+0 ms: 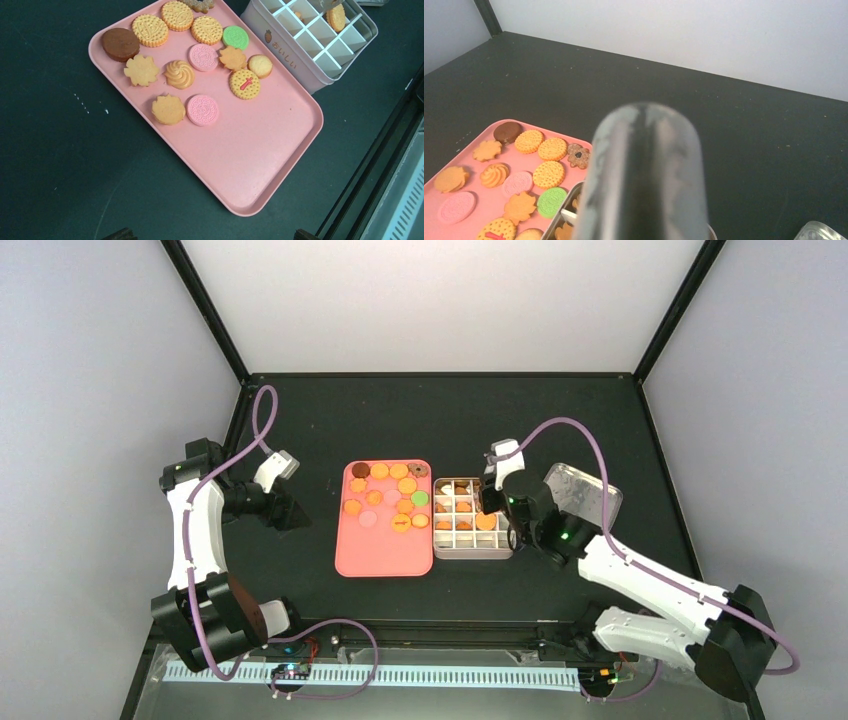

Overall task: Pack the cookies
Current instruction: Place the fake cookies in the empty pocket of the box.

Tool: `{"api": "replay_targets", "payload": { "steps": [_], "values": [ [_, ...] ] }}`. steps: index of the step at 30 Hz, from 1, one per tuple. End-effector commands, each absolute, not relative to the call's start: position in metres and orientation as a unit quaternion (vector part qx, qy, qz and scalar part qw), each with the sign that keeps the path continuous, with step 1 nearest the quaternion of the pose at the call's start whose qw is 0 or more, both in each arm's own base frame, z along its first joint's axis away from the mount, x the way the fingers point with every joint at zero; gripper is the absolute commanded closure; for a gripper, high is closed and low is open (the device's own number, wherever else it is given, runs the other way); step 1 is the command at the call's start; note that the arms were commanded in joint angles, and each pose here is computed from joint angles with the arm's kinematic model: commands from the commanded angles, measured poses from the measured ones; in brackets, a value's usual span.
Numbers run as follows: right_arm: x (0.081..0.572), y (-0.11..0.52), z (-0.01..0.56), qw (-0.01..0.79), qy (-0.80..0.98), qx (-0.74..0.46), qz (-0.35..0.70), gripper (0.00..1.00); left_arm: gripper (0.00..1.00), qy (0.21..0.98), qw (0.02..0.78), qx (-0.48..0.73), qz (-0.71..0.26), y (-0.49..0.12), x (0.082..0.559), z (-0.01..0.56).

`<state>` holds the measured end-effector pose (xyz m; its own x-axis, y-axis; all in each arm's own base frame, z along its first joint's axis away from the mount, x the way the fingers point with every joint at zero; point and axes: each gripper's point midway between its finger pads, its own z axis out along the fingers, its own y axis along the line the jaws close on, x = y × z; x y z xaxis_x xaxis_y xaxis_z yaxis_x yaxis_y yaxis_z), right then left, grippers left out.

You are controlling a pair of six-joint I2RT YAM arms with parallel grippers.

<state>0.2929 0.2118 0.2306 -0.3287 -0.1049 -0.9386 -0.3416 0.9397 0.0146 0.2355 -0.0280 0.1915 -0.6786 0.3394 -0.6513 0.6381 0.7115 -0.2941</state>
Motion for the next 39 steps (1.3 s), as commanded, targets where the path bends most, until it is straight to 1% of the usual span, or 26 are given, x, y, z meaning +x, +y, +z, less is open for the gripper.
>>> {"api": "replay_targets", "payload": {
  "steps": [1, 25, 32, 39],
  "values": [
    [0.288, 0.203, 0.237, 0.572, 0.803, -0.116, 0.123, 0.74, 0.16, 0.871, 0.303, 0.289, -0.258, -0.029, 0.236, 0.202],
    [0.26, 0.188, 0.231, 0.551, 0.812, -0.107, 0.162, 0.78, 0.16, 0.867, 0.309, 0.291, -0.26, -0.03, 0.238, 0.208],
    [0.256, 0.185, 0.241, 0.557, 0.806, -0.104, 0.172, 0.78, 0.16, 0.866, 0.311, 0.29, -0.263, -0.03, 0.239, 0.209],
    [0.266, 0.205, 0.273, 0.576, 0.785, -0.118, 0.195, 0.77, 0.15, 0.871, 0.304, 0.283, -0.261, -0.029, 0.238, 0.207]
  ]
}}
